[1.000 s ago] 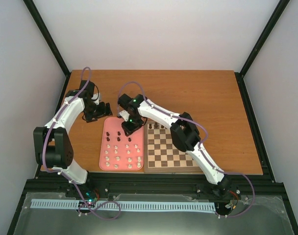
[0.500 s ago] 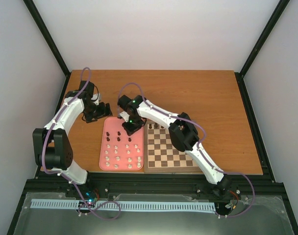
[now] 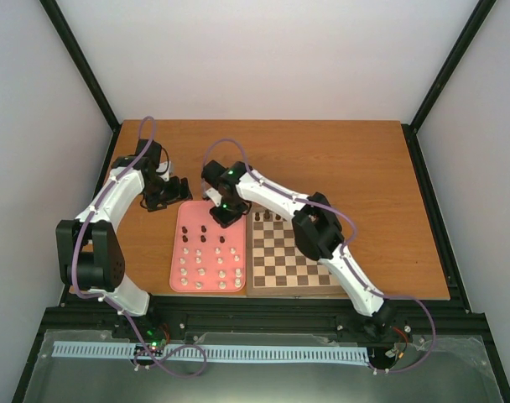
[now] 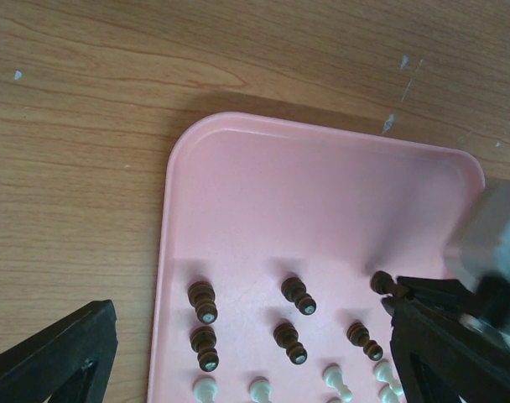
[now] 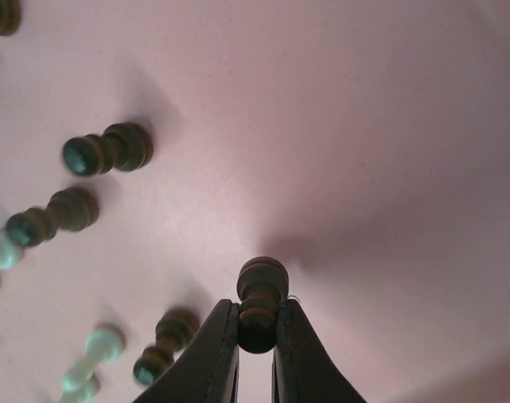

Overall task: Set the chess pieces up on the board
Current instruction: Pick up the chess piece from the storage box, then place the chess piece on the chessboard.

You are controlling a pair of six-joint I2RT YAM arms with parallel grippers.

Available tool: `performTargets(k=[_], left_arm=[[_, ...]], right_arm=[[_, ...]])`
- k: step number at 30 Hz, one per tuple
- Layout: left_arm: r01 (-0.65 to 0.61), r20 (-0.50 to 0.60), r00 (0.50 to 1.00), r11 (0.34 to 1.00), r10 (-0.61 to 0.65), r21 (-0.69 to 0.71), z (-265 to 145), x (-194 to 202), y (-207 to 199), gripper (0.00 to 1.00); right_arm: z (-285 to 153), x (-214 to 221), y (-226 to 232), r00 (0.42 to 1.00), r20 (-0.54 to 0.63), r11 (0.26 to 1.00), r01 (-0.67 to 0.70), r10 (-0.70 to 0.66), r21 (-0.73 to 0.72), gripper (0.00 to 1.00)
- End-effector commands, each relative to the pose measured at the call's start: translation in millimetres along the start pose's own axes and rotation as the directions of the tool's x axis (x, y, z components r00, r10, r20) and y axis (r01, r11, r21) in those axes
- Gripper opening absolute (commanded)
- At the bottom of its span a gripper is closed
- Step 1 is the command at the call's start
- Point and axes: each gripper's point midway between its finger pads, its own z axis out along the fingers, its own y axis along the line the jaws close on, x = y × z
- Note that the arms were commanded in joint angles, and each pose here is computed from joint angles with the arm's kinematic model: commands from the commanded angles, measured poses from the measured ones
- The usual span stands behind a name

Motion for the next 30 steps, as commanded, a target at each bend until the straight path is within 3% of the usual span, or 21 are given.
performTargets(k=[1,6,14,20,30], left_arm=[[-0.020,0.048,0.999,1.000,0.019,0.020,-12.0,-5.9,-6.5,1.00],[-0.021,0.050,0.999,1.000,0.020,0.013,-12.2,-7.5,-5.7,1.00],[-0.017,0.036,0.999,1.000,0.017,0.002,-8.5,-6.3,-3.0,1.00],[-0.016,0.027,1.000,1.000,0.016,-0.003,-4.6,-6.7,-1.7,1.00],[-0.017,0.027,0.999,1.000,0.018,-0.009,-5.2,-11.3,-2.6,1.00]], right_arm=[[-77.7,-17.1,14.9,0.984,0.172,0.998,0.041,-0.047,0.039,0.03],[-123.6,10.5,2.7,0.977,0.213,0.996,-0.024,0.005,0.083,0.03],[-156.1,108.1,-56.1,0.956,0.197,0.962,-0.243,0.216,0.123,0.03],[-145.1,166.8,-91.1,0.934,0.143,0.923,-0.348,0.327,0.162,0.03],[-116.3,182.9,-135.2,0.894,0.094,0.870,-0.447,0.437,0.208,0.03]])
